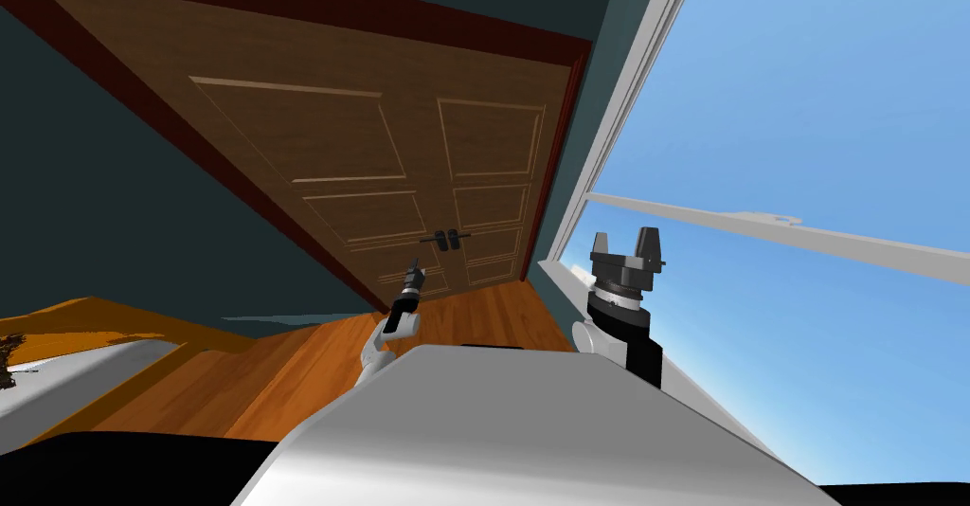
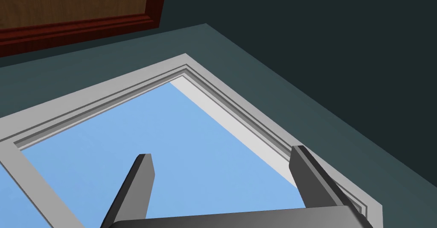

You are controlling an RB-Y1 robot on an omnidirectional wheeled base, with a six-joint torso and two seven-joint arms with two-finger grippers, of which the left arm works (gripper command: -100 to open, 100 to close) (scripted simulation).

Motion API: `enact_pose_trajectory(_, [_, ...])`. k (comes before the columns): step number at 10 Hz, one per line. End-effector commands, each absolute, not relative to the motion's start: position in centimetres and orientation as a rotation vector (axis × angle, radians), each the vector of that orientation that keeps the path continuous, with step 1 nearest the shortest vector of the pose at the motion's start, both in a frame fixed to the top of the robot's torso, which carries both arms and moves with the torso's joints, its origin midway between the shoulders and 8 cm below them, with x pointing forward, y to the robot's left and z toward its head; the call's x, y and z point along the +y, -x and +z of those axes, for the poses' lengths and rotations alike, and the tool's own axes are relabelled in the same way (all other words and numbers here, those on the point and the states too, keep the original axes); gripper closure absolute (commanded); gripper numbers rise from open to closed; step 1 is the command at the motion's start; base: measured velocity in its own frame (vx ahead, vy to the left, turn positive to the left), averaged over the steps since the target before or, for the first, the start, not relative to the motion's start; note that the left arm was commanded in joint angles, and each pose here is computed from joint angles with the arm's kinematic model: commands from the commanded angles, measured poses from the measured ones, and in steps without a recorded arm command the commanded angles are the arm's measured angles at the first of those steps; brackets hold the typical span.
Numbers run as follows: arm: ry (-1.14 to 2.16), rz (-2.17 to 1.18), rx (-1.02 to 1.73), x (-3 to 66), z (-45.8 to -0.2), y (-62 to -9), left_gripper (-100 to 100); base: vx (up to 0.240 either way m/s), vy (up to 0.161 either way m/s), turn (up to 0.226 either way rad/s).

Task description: Pull the door open

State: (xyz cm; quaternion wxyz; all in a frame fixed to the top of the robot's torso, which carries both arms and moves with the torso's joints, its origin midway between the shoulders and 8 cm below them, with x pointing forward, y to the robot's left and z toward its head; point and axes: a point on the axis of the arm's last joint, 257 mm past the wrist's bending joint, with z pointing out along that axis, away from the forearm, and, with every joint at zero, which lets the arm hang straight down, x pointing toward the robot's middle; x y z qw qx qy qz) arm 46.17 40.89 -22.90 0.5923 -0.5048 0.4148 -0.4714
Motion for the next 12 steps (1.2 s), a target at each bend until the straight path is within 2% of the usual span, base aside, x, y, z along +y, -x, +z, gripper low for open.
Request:
enact_pose_trajectory(1, [1.194,-1.082,0.968,41.7,-23.7,-46.4,-100,0.096,0.011,-0.049])
enact_pose_trajectory(12, [1.326,-0.983,0.972,47.5,-28.8,-46.4,-100,0.132,0.025,-0.047])
